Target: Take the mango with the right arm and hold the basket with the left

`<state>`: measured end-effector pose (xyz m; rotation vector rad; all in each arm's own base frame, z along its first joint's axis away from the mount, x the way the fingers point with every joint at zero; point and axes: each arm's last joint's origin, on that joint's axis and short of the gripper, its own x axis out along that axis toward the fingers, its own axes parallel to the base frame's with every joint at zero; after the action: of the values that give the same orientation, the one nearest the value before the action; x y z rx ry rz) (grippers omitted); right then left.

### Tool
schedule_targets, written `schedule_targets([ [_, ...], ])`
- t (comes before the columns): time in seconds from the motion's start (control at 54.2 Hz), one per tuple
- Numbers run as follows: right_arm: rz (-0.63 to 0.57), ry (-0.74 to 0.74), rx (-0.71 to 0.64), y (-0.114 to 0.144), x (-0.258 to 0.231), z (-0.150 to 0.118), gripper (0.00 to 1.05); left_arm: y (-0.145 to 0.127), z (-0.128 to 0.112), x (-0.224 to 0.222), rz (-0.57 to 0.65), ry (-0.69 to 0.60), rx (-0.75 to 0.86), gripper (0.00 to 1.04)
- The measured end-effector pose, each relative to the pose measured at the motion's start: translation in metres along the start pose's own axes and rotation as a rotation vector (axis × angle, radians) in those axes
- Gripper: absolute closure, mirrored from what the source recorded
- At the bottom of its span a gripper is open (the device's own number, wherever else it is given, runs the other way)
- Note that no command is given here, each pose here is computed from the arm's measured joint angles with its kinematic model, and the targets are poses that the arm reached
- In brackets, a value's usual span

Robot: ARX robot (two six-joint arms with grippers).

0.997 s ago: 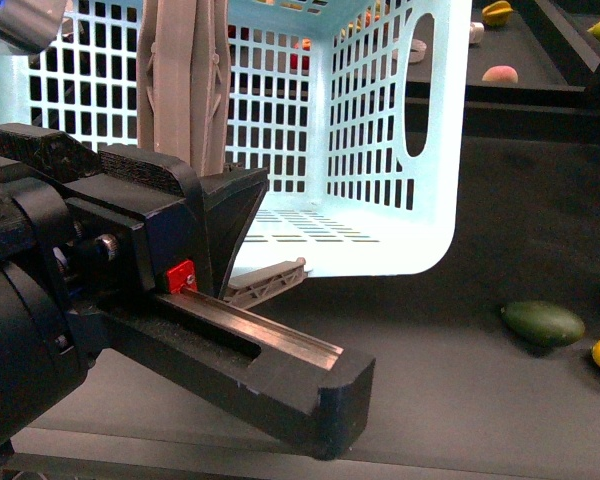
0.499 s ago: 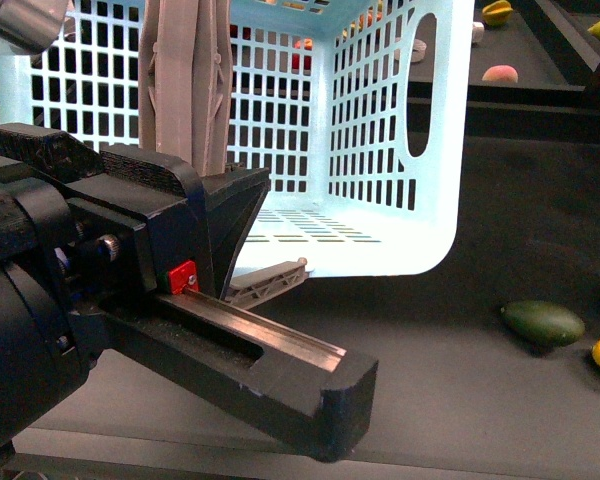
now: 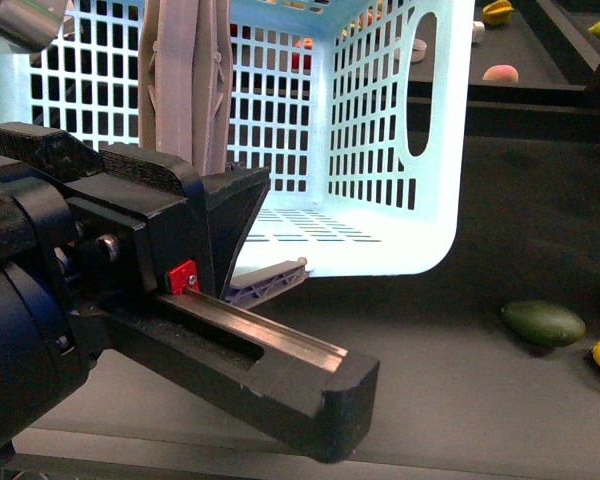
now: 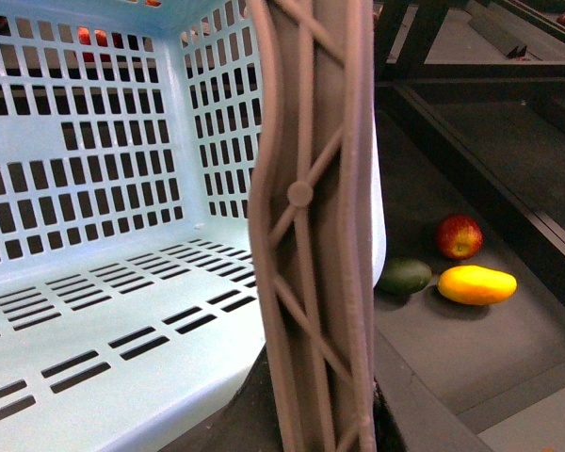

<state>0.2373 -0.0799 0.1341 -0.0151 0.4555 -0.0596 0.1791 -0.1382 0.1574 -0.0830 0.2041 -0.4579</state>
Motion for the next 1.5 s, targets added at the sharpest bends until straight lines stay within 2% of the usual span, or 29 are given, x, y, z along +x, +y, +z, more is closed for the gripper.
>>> schedule_targets([
  [0.369, 0.100, 0.280, -0.221, -0.035, 0.061, -0.056, 0.08, 0.000, 0.000, 0.000, 0.000, 0.000, 0.000, 0.97],
  [0.609, 0.177, 0.477, -0.349, -0.063, 0.099, -0.103, 0.08, 0.000, 0.000, 0.000, 0.000, 0.000, 0.000, 0.97],
  [1.052, 0.174, 0.598, -0.394, -0.109, 0.154, -0.141, 0.08, 0.000, 0.000, 0.000, 0.000, 0.000, 0.000, 0.97],
  [1.496, 0.175, 0.615, -0.389, -0.110, 0.192, -0.163, 0.08, 0.000, 0.000, 0.000, 0.001, 0.000, 0.000, 0.97],
])
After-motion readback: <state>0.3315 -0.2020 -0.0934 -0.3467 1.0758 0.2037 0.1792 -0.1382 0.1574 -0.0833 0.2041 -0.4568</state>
